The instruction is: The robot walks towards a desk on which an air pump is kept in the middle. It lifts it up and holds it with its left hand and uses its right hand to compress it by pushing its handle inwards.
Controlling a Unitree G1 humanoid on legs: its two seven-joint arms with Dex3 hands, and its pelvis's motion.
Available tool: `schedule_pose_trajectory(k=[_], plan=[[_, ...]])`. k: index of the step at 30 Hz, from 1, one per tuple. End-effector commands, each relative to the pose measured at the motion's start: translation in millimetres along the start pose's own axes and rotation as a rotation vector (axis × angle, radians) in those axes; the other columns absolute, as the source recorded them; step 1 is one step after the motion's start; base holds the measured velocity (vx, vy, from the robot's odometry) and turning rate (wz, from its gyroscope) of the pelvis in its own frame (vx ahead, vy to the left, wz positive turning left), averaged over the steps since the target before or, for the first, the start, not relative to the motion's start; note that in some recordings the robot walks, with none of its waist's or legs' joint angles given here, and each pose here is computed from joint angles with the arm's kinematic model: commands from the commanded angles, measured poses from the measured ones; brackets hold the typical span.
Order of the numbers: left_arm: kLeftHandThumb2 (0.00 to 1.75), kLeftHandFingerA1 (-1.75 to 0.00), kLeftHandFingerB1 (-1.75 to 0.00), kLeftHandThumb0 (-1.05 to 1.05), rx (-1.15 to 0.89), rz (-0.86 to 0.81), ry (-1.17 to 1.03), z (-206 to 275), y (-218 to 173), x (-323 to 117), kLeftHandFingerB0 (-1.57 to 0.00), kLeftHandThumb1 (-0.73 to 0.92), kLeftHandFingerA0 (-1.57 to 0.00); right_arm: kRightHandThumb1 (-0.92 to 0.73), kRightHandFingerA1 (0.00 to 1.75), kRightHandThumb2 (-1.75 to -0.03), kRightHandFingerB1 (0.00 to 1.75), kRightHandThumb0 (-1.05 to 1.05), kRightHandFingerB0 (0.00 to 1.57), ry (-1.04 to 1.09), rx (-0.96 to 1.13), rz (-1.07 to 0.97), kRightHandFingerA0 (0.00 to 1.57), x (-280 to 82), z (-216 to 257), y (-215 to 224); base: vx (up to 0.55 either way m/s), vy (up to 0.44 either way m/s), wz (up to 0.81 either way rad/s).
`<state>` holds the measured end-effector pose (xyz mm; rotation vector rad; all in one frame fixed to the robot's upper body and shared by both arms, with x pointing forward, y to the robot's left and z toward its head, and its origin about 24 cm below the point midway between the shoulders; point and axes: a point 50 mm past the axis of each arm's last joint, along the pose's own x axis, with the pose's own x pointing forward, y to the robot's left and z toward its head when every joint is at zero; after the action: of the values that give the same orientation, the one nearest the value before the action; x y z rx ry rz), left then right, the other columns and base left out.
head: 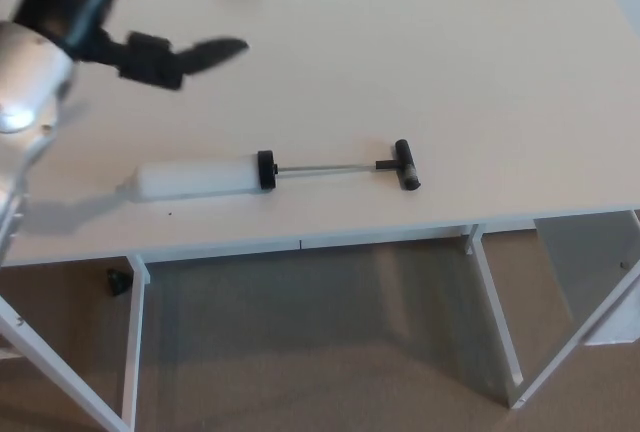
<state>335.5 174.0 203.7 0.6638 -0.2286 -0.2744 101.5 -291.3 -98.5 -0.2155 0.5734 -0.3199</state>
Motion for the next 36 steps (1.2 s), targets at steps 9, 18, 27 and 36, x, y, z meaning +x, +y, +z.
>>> schedule_pose_trajectory(k=[9, 18, 27, 36], plan=[[0.7, -0.31, -0.26, -0.59, 0.842, -0.382, 0.398, -67.8, -56.3, 32.7, -0.1, 0.37, -0.05, -0.72, 0.52, -0.6, 0.45, -0.31, 0.6, -0.004, -0.112, -0.007, 0.75, 1.7, 8.1, -7.8, 0.0, 0.0, 0.0], [0.67, -0.36, -0.27, -0.58, 0.884, -0.406, 0.451, -83.3, -57.3, 30.9, -0.11, 0.38, -0.06, -0.7, 0.52, -0.59, 0.45, -0.33, 0.6, -0.02, -0.13, 0.015, 0.74, 3.0, 12.6, -5.6, 0.0, 0.0, 0.0], [0.68, -0.35, -0.23, -0.57, 0.994, -0.404, 0.474, -89.7, -48.3, 33.9, -0.09, 0.37, -0.07, -0.7, 0.53, -0.59, 0.46, -0.31, 0.61, -0.04, -0.145, 0.021, 0.76, 5.3, 17.3, -5.2, 0.0, 0.0, 0.0], [0.66, -0.36, -0.26, -0.61, 1.054, -0.397, 0.463, -97.4, -49.1, 31.4, -0.05, 0.4, -0.09, -0.7, 0.53, -0.59, 0.45, -0.32, 0.6, -0.046, -0.157, 0.04, 0.74, 7.8, 20.7, -0.8, 0.0, 0.0, 0.0]])
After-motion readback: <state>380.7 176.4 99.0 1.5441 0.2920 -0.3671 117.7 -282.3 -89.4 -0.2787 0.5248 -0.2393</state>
